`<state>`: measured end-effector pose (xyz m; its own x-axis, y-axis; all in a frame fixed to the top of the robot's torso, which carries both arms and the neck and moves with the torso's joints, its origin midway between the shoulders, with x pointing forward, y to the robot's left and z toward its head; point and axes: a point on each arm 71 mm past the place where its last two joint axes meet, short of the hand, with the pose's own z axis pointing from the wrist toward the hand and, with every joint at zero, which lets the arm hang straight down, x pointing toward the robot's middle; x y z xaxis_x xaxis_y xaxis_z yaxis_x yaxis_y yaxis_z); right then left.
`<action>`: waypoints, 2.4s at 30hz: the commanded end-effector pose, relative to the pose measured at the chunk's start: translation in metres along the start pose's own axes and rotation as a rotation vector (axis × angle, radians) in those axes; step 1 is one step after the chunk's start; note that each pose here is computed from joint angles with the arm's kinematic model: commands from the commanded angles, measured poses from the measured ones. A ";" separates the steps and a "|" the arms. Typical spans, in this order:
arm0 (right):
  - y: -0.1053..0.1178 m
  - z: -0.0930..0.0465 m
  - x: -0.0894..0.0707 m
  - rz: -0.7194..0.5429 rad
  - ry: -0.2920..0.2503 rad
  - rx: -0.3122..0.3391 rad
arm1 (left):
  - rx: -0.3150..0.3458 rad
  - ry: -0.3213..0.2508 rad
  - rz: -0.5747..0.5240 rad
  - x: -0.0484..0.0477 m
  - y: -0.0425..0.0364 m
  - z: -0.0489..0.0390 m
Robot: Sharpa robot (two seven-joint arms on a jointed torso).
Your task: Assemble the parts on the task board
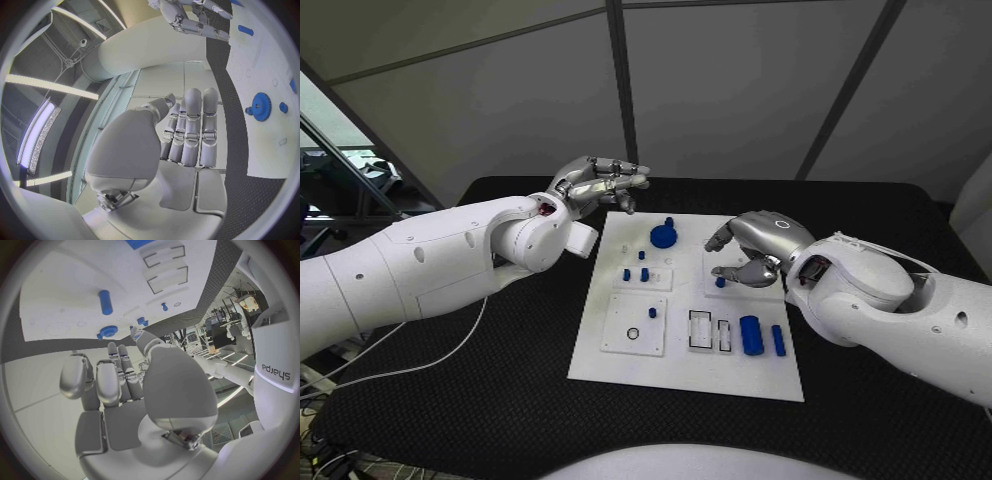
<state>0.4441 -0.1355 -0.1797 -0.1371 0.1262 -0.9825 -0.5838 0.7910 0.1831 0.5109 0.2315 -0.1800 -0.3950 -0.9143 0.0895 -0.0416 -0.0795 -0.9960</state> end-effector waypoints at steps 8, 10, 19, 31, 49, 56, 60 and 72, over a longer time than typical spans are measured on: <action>-0.013 0.002 0.008 -0.026 0.163 0.053 | 0.005 0.012 -0.008 0.0013 -0.0011 0.0002; -0.013 0.002 0.010 -0.036 0.188 0.055 | 0.005 0.011 -0.007 0.0010 -0.0011 0.0000; -0.012 0.007 0.018 -0.051 0.249 0.042 | 0.005 0.010 -0.007 0.0007 -0.0012 -0.0001; -0.012 0.013 0.021 -0.046 0.232 0.040 | 0.004 0.009 -0.006 0.0004 -0.0012 -0.0003; -0.012 0.017 0.023 -0.073 0.215 0.056 | -0.003 0.010 -0.007 0.0001 -0.0009 -0.0008; -0.009 0.014 0.019 -0.076 0.173 0.044 | -0.004 0.007 -0.006 -0.0012 -0.0011 -0.0017; -0.005 0.009 0.015 -0.067 0.134 0.027 | -0.005 0.004 -0.004 -0.0027 -0.0011 -0.0022; 0.018 -0.009 -0.005 -0.026 0.031 -0.046 | -0.001 0.008 -0.006 -0.0027 -0.0010 -0.0014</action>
<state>0.4306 -0.1315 -0.1794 -0.1913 0.0350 -0.9809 -0.6055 0.7823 0.1460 0.5105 0.2360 -0.1808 -0.3903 -0.9166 0.0870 -0.0478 -0.0742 -0.9961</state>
